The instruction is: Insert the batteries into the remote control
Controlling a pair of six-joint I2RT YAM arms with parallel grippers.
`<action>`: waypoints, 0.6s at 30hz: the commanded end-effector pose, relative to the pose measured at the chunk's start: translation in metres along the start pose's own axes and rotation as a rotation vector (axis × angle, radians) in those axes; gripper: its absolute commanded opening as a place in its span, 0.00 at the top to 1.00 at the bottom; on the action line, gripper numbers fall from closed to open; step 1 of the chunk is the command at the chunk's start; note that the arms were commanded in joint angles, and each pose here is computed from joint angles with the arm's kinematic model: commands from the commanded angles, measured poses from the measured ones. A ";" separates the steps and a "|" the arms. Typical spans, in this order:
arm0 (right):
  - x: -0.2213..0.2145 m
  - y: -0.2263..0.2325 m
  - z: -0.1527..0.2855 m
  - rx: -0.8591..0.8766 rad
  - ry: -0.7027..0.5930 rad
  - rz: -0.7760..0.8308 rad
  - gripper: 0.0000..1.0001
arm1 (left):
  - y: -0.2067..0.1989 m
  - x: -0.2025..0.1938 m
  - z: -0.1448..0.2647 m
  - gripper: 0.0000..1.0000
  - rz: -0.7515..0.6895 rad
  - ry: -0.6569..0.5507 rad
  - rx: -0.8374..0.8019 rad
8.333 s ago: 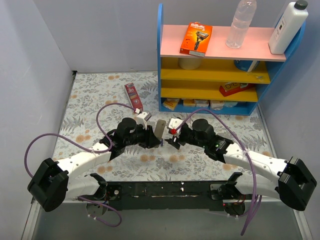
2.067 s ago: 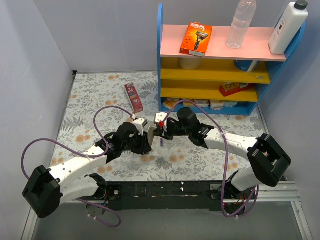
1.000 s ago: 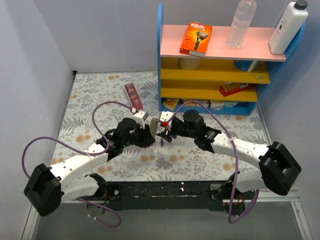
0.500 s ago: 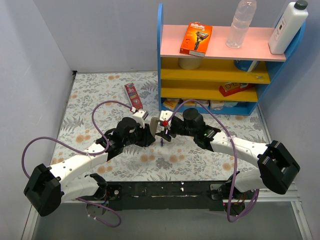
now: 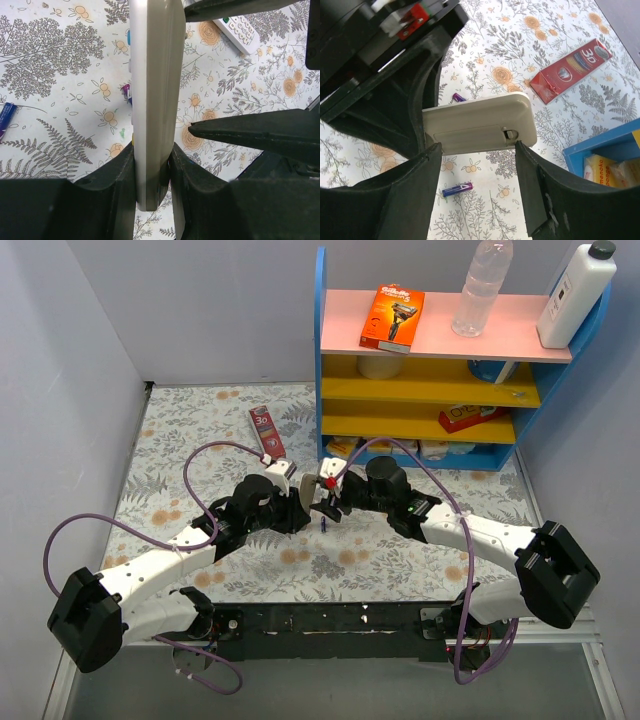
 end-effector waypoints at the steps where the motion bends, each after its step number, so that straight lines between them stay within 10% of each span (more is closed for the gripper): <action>1: 0.032 -0.019 0.002 -0.140 -0.096 -0.119 0.30 | -0.009 0.011 0.006 1.00 -0.001 -0.067 -0.040; 10: 0.046 -0.009 0.014 -0.271 -0.090 -0.709 0.20 | -0.003 0.000 0.009 1.00 0.026 -0.142 -0.108; 18: 0.049 -0.015 0.013 -0.321 0.015 -0.841 0.16 | -0.007 -0.002 0.017 1.00 -0.029 -0.151 -0.194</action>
Point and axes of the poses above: each gripper's point midway between its finger pads, its own z axis back along the fingers, its own y axis along the line the jaws close on, x = y × z, the point moved 10 cm from there along z, back along the fingers, and after that the axes turned 11 degrees about z, right-handed, at the moved point
